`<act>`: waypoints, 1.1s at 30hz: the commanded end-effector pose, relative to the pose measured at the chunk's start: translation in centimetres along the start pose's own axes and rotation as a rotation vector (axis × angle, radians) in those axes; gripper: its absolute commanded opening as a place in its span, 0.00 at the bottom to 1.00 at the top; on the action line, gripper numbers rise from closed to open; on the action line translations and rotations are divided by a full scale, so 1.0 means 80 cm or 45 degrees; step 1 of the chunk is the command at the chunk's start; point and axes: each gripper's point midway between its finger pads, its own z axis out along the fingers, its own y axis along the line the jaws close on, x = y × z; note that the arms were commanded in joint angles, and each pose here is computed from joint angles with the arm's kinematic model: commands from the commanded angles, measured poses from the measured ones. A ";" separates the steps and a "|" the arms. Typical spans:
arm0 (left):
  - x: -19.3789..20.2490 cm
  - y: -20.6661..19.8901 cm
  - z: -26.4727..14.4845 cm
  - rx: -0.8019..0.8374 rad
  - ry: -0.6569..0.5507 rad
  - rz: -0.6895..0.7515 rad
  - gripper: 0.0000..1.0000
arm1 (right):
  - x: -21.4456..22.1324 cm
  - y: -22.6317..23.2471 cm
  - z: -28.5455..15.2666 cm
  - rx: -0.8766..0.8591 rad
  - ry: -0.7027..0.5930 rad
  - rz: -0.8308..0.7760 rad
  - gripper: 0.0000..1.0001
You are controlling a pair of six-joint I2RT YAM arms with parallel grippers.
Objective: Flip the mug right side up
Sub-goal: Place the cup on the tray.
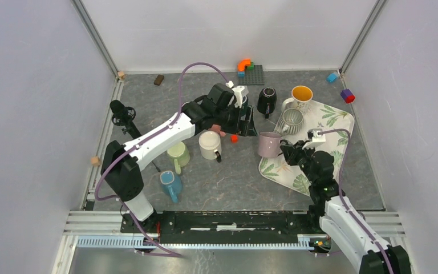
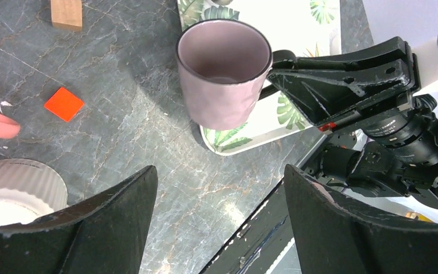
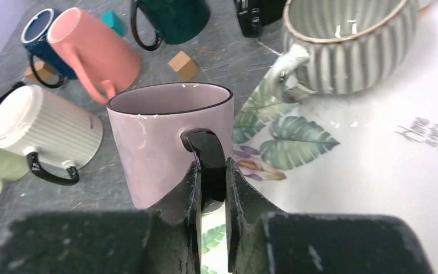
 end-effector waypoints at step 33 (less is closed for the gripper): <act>0.028 -0.032 -0.007 0.240 0.005 -0.070 0.87 | 0.012 -0.051 -0.033 0.111 -0.379 -0.272 0.00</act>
